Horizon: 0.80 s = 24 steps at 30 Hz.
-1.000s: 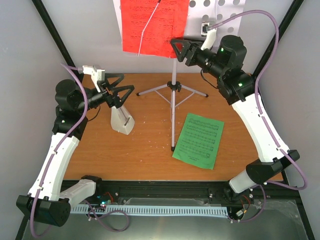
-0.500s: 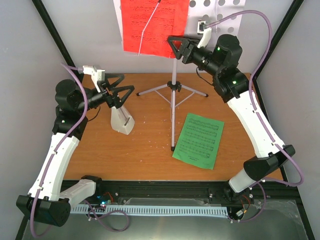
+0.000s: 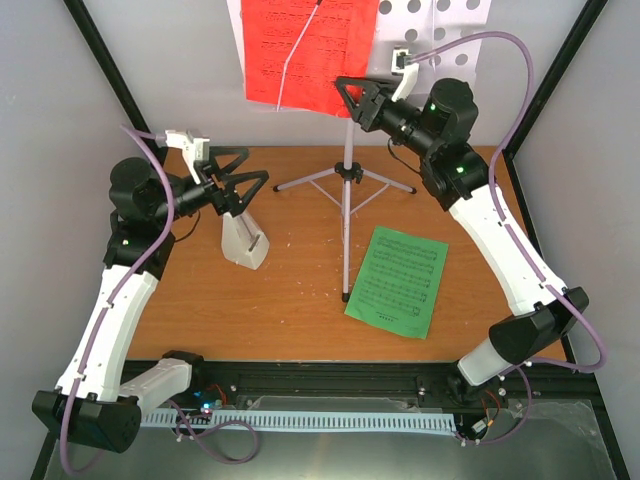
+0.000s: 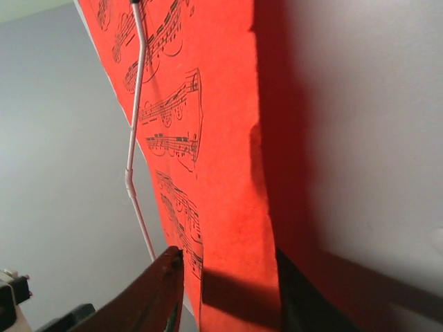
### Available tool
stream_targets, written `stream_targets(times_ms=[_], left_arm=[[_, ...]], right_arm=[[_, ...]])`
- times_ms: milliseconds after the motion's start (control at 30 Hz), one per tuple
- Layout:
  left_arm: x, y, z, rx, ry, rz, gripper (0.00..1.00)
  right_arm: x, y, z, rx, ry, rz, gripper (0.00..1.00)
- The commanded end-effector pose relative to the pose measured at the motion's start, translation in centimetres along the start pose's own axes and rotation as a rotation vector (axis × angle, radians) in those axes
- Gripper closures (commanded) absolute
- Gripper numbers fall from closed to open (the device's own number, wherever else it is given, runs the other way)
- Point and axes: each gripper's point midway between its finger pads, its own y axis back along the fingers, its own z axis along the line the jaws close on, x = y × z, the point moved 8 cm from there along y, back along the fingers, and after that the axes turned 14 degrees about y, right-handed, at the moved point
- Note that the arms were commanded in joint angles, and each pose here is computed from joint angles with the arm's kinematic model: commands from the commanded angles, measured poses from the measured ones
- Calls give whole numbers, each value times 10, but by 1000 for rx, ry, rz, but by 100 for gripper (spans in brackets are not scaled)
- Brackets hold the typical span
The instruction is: Pack up the instrument practice props
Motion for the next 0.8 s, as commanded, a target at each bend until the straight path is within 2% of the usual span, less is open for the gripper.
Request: stream_targets(times_ms=[0, 167, 233, 400, 500, 533, 767], left_arm=[[-14, 2, -11, 17, -23, -22, 1], [-29, -5, -7, -31, -24, -30, 1], [-42, -9, -8, -53, -30, -43, 0], [-80, -18, -19, -32, -51, -94, 3], [-98, -29, -19, -1, -34, -103, 22], [-104, -32, -20, 15, -33, -106, 26], [-125, -64, -21, 42, -35, -100, 32]], right_arm=[[-9, 8, 4, 12, 19, -42, 71], [-5, 6, 1, 21, 17, -29, 92], [-3, 5, 0, 21, 16, -27, 97], [-4, 8, 0, 32, 27, -38, 97], [-4, 8, -1, 36, 31, -40, 97], [-5, 9, 0, 34, 34, -43, 97], [-7, 11, 0, 46, 47, -52, 97]])
